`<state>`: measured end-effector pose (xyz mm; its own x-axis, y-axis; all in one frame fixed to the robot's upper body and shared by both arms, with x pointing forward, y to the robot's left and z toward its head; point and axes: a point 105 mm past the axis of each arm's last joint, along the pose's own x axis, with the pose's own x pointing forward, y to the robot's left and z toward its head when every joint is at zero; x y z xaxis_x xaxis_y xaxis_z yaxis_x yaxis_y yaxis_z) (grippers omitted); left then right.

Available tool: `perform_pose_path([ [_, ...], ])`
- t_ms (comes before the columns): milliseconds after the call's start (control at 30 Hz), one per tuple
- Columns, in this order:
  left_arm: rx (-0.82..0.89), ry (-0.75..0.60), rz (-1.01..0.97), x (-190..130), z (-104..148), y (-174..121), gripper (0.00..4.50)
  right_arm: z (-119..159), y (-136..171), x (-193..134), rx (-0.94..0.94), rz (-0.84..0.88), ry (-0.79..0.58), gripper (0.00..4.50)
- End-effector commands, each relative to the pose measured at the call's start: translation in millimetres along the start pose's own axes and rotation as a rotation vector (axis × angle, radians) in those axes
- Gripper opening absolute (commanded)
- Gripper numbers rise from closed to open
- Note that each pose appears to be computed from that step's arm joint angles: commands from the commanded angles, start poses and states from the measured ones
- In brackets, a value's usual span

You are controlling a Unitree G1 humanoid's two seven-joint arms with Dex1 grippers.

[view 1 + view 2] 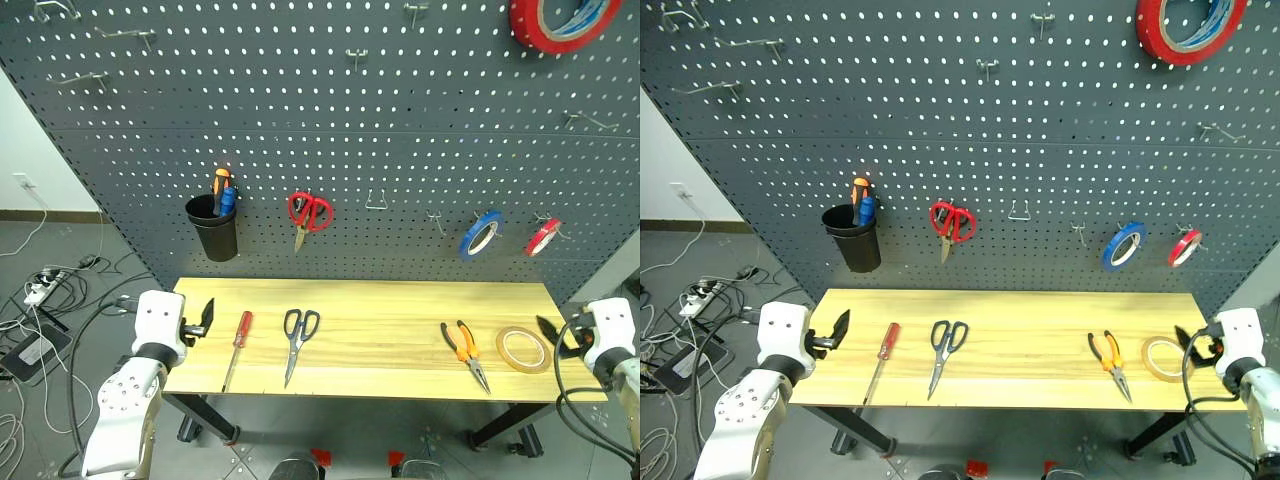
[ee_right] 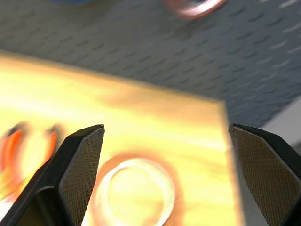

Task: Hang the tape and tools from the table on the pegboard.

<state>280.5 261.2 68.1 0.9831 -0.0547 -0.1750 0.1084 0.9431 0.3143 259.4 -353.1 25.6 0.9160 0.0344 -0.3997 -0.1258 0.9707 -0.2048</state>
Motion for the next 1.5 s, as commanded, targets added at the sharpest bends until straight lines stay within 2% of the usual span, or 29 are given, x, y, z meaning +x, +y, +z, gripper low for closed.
perform_pose_path([
  [33,0.073,-0.070,-0.210,8,39,-27,3.73,6,16,-6,-0.067,0.046,0.096,4.50],
  [167,0.074,-0.079,-0.359,15,58,-55,3.73,17,37,-9,-0.128,0.096,0.111,4.50],
  [333,0.027,-0.023,-0.669,13,67,-102,3.73,28,56,5,-0.159,0.166,0.113,4.50],
  [500,0.134,-0.066,-0.826,14,79,-120,3.73,24,61,24,-0.117,0.204,0.207,4.50],
  [667,0.060,-0.144,-0.982,20,99,-146,3.73,25,46,51,-0.082,0.168,0.274,4.50],
  [867,0.200,-0.153,-1.226,4,97,-172,3.73,17,32,74,-0.052,0.130,0.395,4.50],
  [1033,0.282,-0.190,-1.318,0,101,-184,3.73,10,35,78,-0.013,0.167,0.493,4.50],
  [1133,0.295,-0.217,-1.344,0,104,-190,3.75,5,38,80,-0.048,0.184,0.530,3.96],
  [1433,0.297,-0.274,-1.353,2,110,-195,3.75,-10,47,80,-0.133,0.206,0.570,0.85],
  [1467,0.294,-0.286,-1.343,3,112,-194,3.75,-8,46,80,-0.133,0.197,0.559,0.53],
  [1500,0.280,-0.299,-1.332,3,115,-193,3.75,-3,42,80,-0.139,0.182,0.534,0.42],
])
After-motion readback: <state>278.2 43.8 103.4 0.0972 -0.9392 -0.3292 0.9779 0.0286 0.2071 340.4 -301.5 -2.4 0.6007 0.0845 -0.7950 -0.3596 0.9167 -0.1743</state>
